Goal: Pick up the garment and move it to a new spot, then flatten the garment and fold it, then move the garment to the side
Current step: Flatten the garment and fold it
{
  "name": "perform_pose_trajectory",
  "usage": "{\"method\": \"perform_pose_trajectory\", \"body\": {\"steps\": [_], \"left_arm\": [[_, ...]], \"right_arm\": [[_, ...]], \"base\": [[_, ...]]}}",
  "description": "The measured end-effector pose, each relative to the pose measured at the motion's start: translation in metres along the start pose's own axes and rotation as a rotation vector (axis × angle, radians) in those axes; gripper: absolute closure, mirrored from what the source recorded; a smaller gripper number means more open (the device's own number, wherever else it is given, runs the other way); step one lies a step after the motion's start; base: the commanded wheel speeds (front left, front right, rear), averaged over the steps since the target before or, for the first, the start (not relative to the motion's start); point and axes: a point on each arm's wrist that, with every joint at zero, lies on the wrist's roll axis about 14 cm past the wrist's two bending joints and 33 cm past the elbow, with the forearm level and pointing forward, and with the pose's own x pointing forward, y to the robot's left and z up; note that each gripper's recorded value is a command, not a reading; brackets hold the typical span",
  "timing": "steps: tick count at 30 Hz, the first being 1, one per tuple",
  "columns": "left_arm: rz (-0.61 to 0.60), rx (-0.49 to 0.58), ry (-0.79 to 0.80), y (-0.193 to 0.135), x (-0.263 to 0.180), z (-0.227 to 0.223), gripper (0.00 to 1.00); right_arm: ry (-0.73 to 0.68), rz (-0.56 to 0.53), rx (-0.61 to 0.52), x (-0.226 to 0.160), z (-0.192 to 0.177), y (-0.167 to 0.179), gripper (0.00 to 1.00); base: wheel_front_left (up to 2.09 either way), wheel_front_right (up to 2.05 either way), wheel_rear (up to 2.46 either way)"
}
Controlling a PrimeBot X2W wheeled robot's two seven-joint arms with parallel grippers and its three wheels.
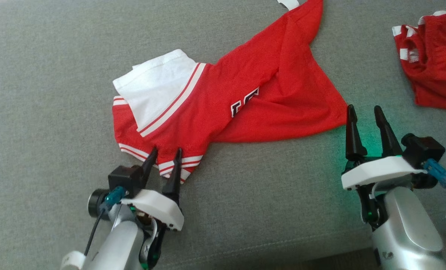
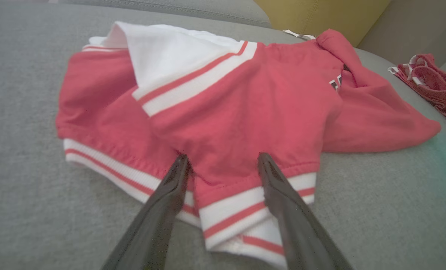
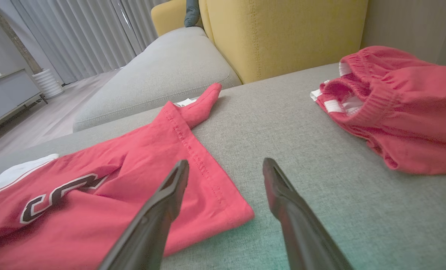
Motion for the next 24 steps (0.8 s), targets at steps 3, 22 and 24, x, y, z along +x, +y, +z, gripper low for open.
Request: {"method": "perform_pose_trajectory", "body": {"steps": [3, 22, 24], "left_arm": [[-0.014, 0.025, -0.013, -0.001, 0.005, 0.005, 0.82], [-0.308, 0.304, -0.601, -0.088, -0.016, 0.204, 1.0], [-0.303, 0.338, -0.639, -0.088, -0.017, 0.22, 1.0]], "right_arm": [[0.011, 0.001, -0.001, 0.0, -0.003, 0.0, 0.0], [0.024, 0.075, 0.045, 0.0, -0.006, 0.031, 0.0], [0.022, 0.087, 0.054, 0.0, -0.005, 0.036, 0.0]], "base": [[0.0, 0.0, 0.0], [0.0, 0.0, 0.0], [0.0, 0.0, 0.0]]}}
